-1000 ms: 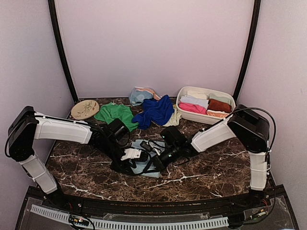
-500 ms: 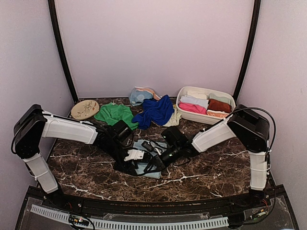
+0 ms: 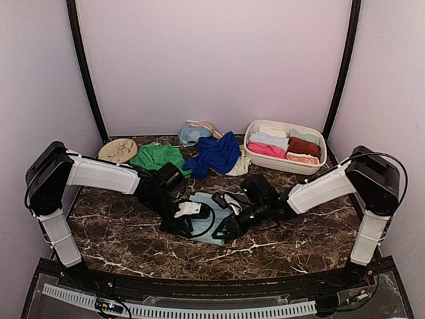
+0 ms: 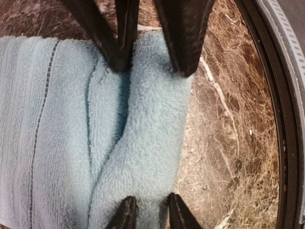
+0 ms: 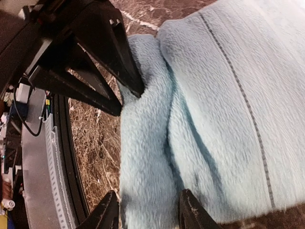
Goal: Roll the towels
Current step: Roll the towel at the center of the board.
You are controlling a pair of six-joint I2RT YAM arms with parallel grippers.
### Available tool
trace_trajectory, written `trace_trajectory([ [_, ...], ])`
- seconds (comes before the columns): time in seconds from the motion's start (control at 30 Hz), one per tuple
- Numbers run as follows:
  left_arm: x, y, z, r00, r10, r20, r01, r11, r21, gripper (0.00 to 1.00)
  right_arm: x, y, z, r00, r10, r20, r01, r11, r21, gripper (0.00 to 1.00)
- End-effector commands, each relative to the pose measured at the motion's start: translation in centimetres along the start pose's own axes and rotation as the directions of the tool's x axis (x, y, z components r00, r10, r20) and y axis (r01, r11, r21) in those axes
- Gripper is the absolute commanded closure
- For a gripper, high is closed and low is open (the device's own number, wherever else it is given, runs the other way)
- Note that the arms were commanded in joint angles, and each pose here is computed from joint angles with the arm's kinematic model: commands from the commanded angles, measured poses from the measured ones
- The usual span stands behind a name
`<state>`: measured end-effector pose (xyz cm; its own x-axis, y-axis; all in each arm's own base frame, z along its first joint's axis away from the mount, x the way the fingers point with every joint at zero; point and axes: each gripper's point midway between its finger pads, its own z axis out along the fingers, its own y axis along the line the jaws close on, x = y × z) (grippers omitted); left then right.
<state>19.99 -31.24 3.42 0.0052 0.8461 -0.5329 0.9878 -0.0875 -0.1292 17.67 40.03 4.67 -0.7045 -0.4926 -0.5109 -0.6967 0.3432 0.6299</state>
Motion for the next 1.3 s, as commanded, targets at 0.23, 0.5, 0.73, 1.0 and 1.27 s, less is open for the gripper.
trace_trajectory([
  [0.23,3.2,-2.3,0.4,0.965,-0.231,-0.121,0.252,0.947,0.200,0.76,-1.8,1.5,-7.6,0.828,-0.528,0.187,0.397,0.788,0.471,0.10],
  [0.5,2.6,-2.3,0.3,0.940,-0.321,-0.115,0.341,0.892,0.296,0.76,0.6,4.8,-4.7,0.606,-0.777,-0.169,0.688,0.405,0.602,0.00],
  [0.73,3.1,-1.4,0.6,0.928,-0.346,-0.136,0.372,0.883,0.288,0.75,0.2,6.1,0.2,0.416,-0.847,-0.329,0.819,0.192,0.541,0.01],
  [1.0,2.9,-0.6,0.5,0.924,-0.358,-0.131,0.381,0.880,0.284,0.75,-0.2,3.9,3.7,0.364,-0.857,-0.364,0.860,0.159,0.485,0.28],
  [1.27,2.8,0.1,0.3,0.923,-0.365,-0.121,0.385,0.879,0.283,0.74,-1.4,0.4,4.4,0.445,-0.832,-0.332,0.831,0.246,0.499,0.48],
])
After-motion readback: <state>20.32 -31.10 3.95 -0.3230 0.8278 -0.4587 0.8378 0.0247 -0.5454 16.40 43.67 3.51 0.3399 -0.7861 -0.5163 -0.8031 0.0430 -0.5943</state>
